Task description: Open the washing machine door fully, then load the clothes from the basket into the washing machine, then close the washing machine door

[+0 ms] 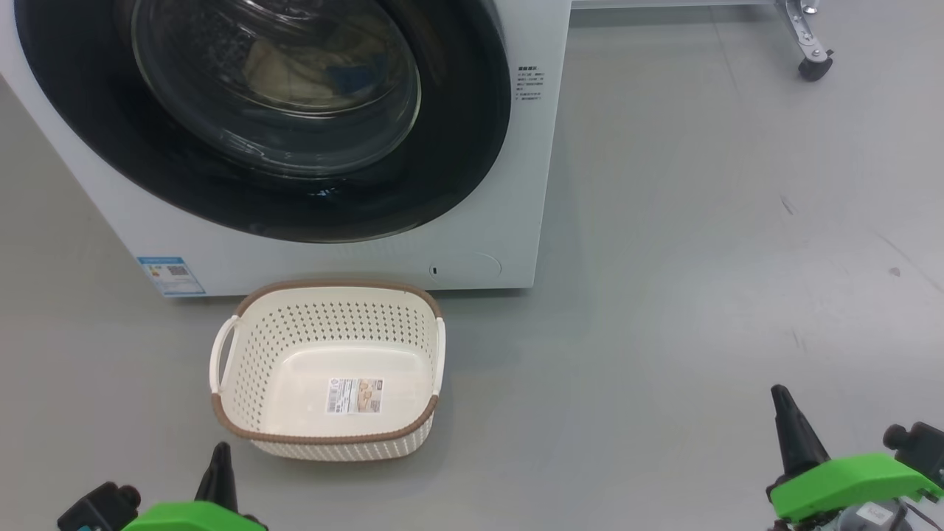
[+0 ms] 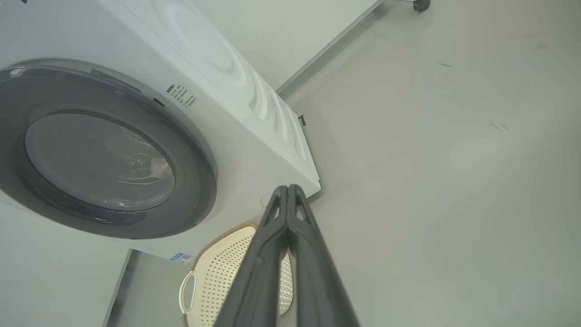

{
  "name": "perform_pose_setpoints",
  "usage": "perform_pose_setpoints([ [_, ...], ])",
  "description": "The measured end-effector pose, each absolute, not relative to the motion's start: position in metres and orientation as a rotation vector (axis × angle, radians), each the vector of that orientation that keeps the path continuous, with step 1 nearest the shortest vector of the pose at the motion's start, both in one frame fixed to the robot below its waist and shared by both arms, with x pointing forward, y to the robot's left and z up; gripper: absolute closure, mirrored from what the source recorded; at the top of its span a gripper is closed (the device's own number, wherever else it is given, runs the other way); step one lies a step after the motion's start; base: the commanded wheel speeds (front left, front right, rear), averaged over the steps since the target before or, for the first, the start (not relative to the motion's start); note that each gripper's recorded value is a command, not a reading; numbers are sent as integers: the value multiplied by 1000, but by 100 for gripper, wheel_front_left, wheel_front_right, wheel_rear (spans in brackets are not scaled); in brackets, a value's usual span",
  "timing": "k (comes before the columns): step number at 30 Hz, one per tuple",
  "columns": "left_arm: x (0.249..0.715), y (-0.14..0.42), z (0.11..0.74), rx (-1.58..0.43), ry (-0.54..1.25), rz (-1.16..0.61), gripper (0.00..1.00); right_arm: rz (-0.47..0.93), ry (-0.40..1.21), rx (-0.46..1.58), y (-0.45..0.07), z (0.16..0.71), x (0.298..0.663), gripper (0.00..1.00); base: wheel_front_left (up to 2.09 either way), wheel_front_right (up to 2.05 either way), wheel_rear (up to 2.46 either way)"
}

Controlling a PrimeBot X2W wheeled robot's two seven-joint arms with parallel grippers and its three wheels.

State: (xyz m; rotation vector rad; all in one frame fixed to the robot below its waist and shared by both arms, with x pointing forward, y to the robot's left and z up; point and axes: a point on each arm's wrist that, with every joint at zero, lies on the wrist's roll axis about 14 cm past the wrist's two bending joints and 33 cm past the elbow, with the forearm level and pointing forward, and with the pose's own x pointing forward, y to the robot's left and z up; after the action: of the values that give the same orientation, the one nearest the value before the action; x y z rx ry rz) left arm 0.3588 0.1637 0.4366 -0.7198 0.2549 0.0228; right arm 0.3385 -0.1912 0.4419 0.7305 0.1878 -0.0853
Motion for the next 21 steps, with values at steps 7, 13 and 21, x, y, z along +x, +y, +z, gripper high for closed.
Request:
perform_pose_setpoints([
  [7, 360, 167, 438, -801, 252, 37, 100, -95, 182, 813, -192, 443, 341, 100, 0, 0, 0],
  [13, 362, 168, 441, -869, 246, 49, 100, -97, 171, 881, -192, 446, 344, 100, 0, 0, 0],
  [21, 365, 171, 446, -961, 231, 56, 100, -103, 157, 973, -194, 450, 348, 100, 0, 0, 0],
])
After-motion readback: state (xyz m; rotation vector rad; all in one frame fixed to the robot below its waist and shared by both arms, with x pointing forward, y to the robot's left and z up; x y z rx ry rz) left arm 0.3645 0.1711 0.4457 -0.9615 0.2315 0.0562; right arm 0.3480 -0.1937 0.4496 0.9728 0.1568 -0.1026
